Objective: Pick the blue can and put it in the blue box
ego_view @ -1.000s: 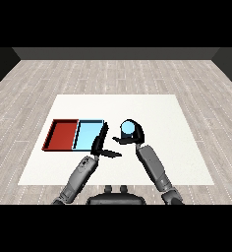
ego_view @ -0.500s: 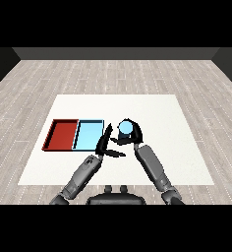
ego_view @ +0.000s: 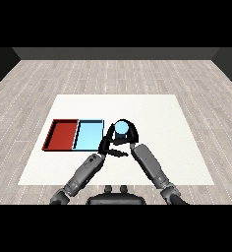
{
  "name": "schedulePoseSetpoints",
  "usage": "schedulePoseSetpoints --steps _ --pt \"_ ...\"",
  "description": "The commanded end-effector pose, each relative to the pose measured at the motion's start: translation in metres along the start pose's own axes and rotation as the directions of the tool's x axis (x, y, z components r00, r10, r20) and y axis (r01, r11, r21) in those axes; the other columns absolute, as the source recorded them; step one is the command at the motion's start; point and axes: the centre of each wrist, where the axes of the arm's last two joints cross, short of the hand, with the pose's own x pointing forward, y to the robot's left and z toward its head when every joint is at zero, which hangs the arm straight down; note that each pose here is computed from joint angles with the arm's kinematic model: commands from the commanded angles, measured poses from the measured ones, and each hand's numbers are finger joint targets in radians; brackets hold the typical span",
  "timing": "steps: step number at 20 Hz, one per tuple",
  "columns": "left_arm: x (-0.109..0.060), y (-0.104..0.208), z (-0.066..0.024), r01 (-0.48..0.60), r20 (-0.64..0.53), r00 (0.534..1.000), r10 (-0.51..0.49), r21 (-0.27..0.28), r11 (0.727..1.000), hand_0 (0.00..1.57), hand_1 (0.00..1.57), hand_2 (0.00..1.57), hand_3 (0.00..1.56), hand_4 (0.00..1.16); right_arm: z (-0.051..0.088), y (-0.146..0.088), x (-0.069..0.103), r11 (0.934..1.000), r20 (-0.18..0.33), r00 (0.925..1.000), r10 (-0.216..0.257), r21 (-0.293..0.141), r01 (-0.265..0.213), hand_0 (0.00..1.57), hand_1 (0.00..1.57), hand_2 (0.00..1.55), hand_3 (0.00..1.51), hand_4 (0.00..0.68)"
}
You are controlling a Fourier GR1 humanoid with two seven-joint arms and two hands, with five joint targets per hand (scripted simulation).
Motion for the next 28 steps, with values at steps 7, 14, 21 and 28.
schedulePoseSetpoints --steps 7,14,21,28 --pt "0.0 -0.006 -0.0238 0.025 -0.017 1.0 -0.025 0.002 1.0 0.0 0.0 0.0 0.0 0.0 0.01 0.009 -0.006 0.9995 0.009 0.9998 -0.019 0.026 0.019 1.43 1.43 1.46 1.38 0.549" --pt "0.001 0.002 -0.0215 0.033 -0.019 0.999 -0.033 -0.01 0.999 0.0 0.0 0.0 0.0 0.0 0.011 0.021 0.005 0.999 0.0 0.9997 -0.025 0.037 0.025 1.43 1.43 1.46 1.37 0.533" --pt "-0.003 -0.022 -0.0186 0.022 -0.02 1.0 -0.022 -0.018 1.0 0.0 0.0 0.0 0.0 0.0 0.001 0.019 0.005 0.9972 0.013 0.9999 -0.01 0.074 0.009 1.44 1.44 1.45 1.35 0.521" --pt "0.004 -0.026 -0.0295 0.058 -0.054 0.997 -0.057 0.019 0.998 0.0 0.0 0.0 0.0 0.0 0.006 0.035 0.002 0.9961 0.005 0.9996 -0.027 0.084 0.026 1.45 1.45 1.45 1.36 0.497"
